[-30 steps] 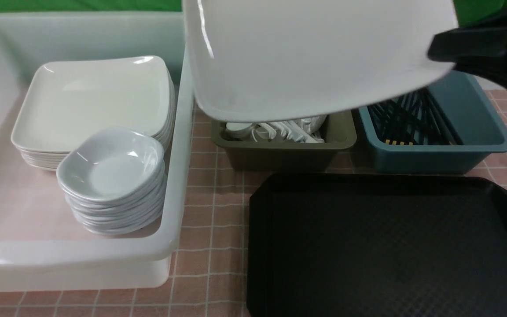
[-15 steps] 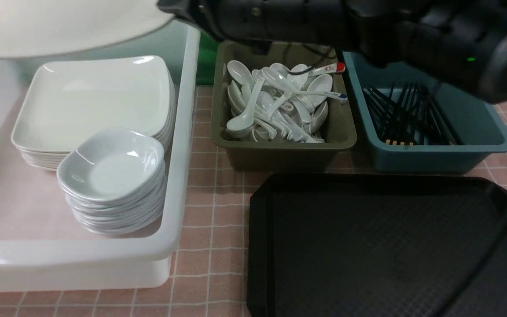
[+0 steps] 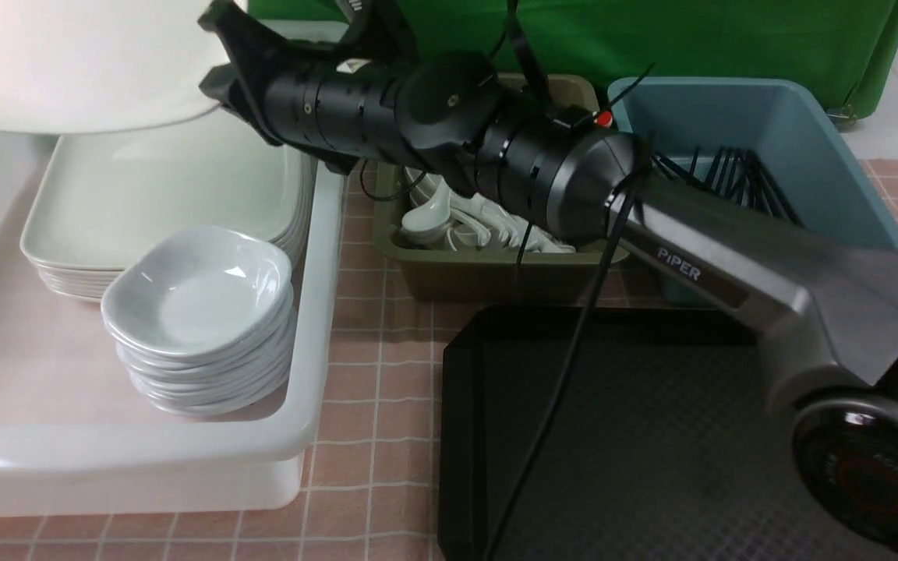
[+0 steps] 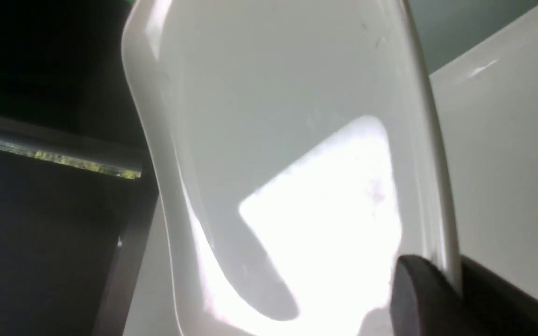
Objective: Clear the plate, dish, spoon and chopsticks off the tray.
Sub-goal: Use the right arm to put the plate into the large storage box on the left
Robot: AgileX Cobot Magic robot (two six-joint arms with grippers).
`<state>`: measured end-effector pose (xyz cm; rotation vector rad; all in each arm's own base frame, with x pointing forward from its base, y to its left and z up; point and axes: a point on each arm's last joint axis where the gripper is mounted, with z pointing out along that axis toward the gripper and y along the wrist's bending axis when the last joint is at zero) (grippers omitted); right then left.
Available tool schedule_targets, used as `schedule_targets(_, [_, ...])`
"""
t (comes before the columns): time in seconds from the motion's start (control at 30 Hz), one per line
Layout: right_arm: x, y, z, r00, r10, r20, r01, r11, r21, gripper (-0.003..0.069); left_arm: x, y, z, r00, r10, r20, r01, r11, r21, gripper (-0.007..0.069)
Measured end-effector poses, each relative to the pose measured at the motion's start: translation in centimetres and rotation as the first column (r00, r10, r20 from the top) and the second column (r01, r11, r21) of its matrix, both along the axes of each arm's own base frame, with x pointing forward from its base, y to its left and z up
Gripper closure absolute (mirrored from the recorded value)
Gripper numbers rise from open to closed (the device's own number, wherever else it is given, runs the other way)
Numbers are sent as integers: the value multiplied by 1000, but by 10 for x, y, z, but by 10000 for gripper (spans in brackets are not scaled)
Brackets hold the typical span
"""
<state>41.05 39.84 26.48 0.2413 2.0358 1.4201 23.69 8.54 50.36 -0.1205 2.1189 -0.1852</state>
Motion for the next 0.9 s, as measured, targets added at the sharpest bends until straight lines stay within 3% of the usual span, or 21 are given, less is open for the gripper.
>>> schedule_targets(0.53, [13, -4, -32, 999, -6, -40, 4, 999, -49, 583, 0, 0, 0, 1000, 2, -2, -1, 1000, 3, 625])
schedule_targets(0.9, [13, -4, -33, 1000, 2, -25, -4, 997, -74, 539, 0, 0, 0, 1000, 2, -2, -1, 1000, 3, 625])
